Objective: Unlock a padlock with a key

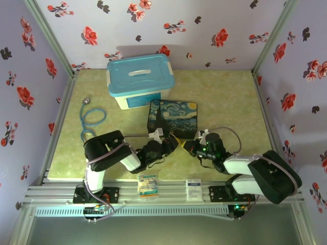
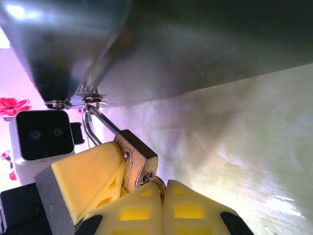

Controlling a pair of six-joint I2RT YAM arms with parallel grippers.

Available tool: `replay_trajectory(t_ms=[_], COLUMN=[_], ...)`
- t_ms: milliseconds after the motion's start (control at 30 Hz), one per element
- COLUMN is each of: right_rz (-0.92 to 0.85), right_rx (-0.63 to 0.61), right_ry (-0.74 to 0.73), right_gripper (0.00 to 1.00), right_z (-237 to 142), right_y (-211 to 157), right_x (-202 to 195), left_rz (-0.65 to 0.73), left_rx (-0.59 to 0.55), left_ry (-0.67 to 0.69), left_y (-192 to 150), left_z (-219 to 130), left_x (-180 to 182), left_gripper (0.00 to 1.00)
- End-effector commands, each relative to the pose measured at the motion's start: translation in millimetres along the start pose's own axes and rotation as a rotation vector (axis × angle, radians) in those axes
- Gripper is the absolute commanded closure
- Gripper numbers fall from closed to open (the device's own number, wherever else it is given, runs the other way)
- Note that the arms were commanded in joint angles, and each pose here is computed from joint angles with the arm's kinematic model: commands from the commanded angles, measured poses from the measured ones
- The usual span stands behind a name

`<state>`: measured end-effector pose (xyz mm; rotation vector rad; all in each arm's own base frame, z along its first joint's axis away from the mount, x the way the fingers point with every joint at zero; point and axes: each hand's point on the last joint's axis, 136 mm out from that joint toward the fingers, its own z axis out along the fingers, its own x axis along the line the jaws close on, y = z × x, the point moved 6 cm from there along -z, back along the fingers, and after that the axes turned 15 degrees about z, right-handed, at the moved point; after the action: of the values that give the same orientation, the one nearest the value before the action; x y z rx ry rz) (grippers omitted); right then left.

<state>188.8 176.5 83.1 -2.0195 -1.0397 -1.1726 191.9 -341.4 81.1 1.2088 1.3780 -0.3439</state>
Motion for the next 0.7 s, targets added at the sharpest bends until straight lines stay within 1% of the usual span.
replay_trajectory(t_ms=[0,33,100,200,233,267,333,367,433,500,533,667], right_rz=[-0.099,-0.119,-0.135,-0.155,-0.159,-0.162,-0.157,-0.153,-0.178,-0.211,-0.232,-0.373], right_rx=[0.0,0.021,0.026,0.043,0.049,0.052,0.034,0.014,-0.02,-0.055,-0.075,-0.129], right_ry=[0.1,0.113,0.111,0.135,0.151,0.165,0.155,0.123,0.061,-0.002,-0.049,-0.222], right_gripper=[1.0,1.0,1.0,0.97,0.94,0.86,0.62,0.56,0.52,0.51,0.52,0.62], right_z=[2.2,2.7,3.6,5.3,5.4,4.8,2.5,0.7,-4.9,-12.7,-17.6,-40.9], right_y=[-5.3,-9.0,-9.7,-10.7,-11.4,-11.5,-8.7,-5.9,-3.2,-1.3,-0.2,0.7], right_x=[28.6,30.5,28.1,33.2,36.1,39.6,39.4,35.0,26.9,19.2,14.8,4.8], left_rz=[0.012,0.009,0.005,0.005,0.001,0.0,0.001,0.0,0.0,-0.012,-0.022,-0.017], left_rx=[0.125,0.127,0.13,0.137,0.137,0.13,0.123,0.113,0.1,0.097,0.097,0.094], left_ry=[-0.159,-0.157,-0.153,-0.158,-0.158,-0.158,-0.15,-0.146,-0.135,-0.12,-0.109,-0.101], left_y=[-25.4,-25.9,-26.8,-27.4,-26.9,-25.7,-24.3,-22.2,-19.7,-17.9,-17.8,-16.6], left_z=[5.5,6.4,7.4,6.9,6.0,4.8,1.5,-0.1,-2.6,-3.6,-3.9,-4.9], left_x=[-33.8,-32.9,-31.2,-32.2,-32.3,-32.7,-31.3,-31.0,-28.2,-23.0,-19.2,-16.7], left_gripper=[0.87,0.89,1.0,1.0,1.0,1.0,1.0,1.0,1.0,1.0,1.0,1.0])
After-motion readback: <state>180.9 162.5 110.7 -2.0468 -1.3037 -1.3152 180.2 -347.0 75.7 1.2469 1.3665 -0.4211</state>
